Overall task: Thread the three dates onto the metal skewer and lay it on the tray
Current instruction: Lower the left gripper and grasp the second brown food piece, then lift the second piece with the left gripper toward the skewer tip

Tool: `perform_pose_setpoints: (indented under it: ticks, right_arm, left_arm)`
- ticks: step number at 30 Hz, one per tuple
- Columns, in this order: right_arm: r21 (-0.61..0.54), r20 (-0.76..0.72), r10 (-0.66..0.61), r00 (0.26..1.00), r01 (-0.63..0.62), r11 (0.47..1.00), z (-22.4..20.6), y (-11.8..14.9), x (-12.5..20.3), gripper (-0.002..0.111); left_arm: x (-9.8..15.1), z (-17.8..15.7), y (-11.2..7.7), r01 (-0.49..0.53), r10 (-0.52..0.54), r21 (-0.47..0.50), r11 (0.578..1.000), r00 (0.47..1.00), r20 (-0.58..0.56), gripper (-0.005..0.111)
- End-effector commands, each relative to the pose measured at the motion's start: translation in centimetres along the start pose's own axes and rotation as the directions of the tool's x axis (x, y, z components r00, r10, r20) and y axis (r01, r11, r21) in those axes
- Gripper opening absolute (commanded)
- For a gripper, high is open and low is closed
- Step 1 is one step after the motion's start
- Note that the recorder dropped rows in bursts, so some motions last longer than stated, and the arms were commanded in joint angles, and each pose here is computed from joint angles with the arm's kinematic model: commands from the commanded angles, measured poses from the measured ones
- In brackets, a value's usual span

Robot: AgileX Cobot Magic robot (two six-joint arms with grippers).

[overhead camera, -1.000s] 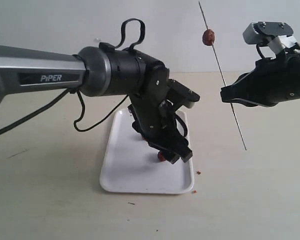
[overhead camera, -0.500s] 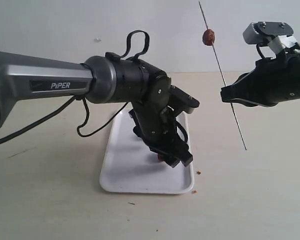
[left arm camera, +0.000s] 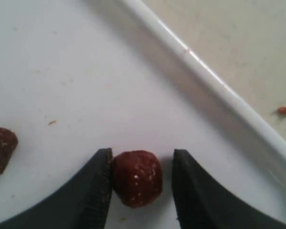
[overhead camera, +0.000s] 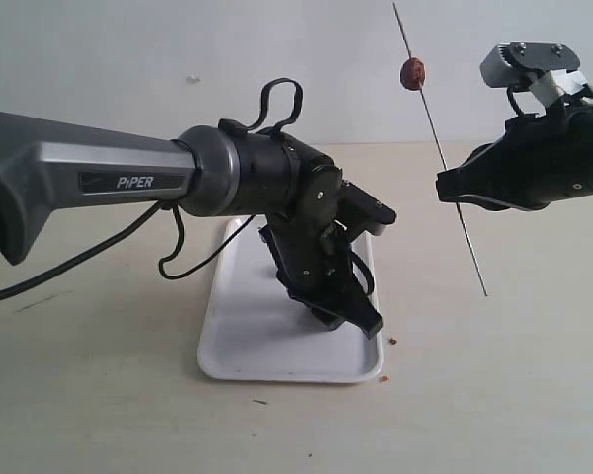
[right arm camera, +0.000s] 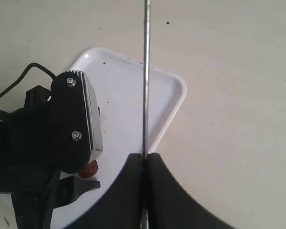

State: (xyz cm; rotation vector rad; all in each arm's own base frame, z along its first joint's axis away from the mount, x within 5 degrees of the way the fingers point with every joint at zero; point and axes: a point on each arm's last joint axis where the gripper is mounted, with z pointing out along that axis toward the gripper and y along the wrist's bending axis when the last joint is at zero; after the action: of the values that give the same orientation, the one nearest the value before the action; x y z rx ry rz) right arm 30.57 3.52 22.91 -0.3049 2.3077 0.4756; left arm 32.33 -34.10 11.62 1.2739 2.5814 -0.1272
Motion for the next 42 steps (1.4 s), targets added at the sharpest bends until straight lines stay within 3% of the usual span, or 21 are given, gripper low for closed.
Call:
perform_pose_setpoints:
  ticks: [1, 16, 21, 31, 36, 39, 42]
  right_arm:
    - [0.005, 0.01, -0.005, 1.0, 0.005, 1.0, -0.3, -0.1, -0.1, 0.0]
    - [0.001, 0.008, -0.003, 1.0, 0.003, 1.0, -0.3, 0.0, -0.1, 0.0]
    - [0.001, 0.008, -0.003, 1.0, 0.003, 1.0, -0.3, 0.0, -0.1, 0.0]
    - [0.001, 0.008, -0.003, 1.0, 0.003, 1.0, -0.3, 0.0, -0.1, 0.0]
    - [-0.004, 0.004, -0.006, 1.0, 0.006, 1.0, -0.3, 0.0, 0.0, 0.0]
    - [-0.004, 0.004, 0.003, 1.0, -0.003, 1.0, -0.3, 0.0, 0.0, 0.0]
    - [-0.007, 0.001, 0.011, 1.0, -0.011, 1.0, -0.2, 0.0, 0.0, 0.0]
  left_arm:
    - [-0.2, -0.1, -0.1, -0.006, 0.006, -0.002, 1.0, 1.0, 0.007, 0.039]
    - [-0.2, -0.1, -0.1, -0.006, 0.006, -0.002, 1.0, 1.0, 0.004, 0.038]
    - [-0.1, -0.1, -0.1, -0.006, 0.006, -0.002, 1.0, 1.0, 0.003, 0.026]
    - [-0.7, -1.6, 0.2, 0.016, -0.016, -0.004, 1.0, 0.998, 0.059, 0.026]
    - [-2.0, -6.2, 2.8, 0.167, -0.176, 0.061, 0.984, 0.958, 0.225, 0.026]
    - [-2.5, -9.1, 5.1, 0.315, -0.362, 0.191, 0.93, 0.876, 0.317, 0.026]
    - [-2.5, -10.5, 7.5, 0.399, -0.502, 0.325, 0.857, 0.788, 0.355, 0.026]
